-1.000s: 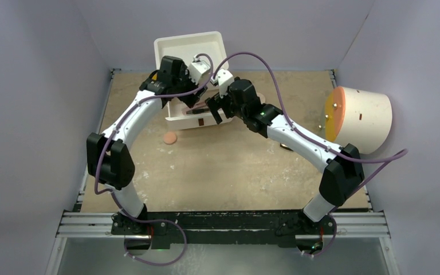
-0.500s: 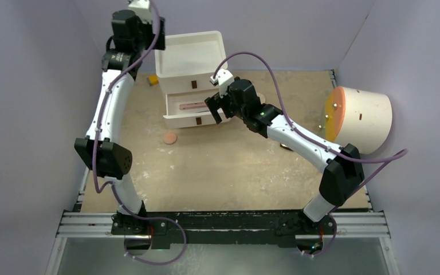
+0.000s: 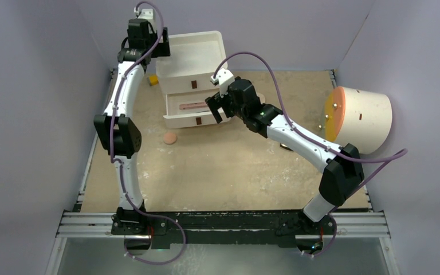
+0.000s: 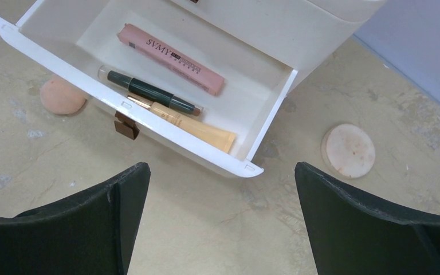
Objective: Organize the makeup
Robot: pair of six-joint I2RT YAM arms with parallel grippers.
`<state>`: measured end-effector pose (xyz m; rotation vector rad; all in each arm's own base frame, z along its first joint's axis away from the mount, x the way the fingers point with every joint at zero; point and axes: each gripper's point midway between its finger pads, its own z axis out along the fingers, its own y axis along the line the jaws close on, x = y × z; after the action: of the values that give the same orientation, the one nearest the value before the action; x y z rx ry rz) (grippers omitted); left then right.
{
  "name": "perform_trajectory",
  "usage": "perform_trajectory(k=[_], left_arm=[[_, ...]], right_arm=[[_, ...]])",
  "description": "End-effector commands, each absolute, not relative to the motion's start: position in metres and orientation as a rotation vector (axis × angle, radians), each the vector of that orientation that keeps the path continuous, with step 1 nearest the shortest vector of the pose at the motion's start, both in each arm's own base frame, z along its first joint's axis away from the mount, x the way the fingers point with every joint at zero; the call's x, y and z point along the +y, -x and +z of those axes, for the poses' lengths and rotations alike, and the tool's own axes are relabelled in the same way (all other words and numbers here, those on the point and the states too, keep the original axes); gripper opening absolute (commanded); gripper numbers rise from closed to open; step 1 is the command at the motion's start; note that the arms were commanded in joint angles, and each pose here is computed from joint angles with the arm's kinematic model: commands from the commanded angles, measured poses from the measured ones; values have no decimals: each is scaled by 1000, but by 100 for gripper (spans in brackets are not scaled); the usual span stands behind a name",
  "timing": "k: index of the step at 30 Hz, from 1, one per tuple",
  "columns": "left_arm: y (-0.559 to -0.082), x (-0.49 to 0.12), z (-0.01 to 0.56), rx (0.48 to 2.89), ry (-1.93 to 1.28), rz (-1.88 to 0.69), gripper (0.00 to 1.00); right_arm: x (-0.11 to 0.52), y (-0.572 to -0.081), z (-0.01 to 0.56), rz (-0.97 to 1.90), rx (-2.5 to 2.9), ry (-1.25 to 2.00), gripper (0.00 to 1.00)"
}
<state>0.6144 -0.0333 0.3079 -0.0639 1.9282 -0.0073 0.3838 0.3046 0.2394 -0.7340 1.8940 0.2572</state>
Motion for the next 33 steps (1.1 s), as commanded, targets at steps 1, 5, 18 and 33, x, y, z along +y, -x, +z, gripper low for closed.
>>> perform_trajectory(k=[1, 5, 18, 33], left_arm=[[-620, -17, 303, 1931, 160, -49, 94], [-626, -6, 284, 1959, 202, -57, 94], [-628, -24, 262, 1987, 216, -207, 0], [-613, -22, 268, 1985, 401, -166, 0]], right_arm=[[304, -391, 260, 236, 1848, 700, 99], [307, -392, 256, 239, 1855, 709, 99], [368, -366, 204, 410, 1981, 568, 99], [393, -325, 156, 304, 2228, 80, 99]])
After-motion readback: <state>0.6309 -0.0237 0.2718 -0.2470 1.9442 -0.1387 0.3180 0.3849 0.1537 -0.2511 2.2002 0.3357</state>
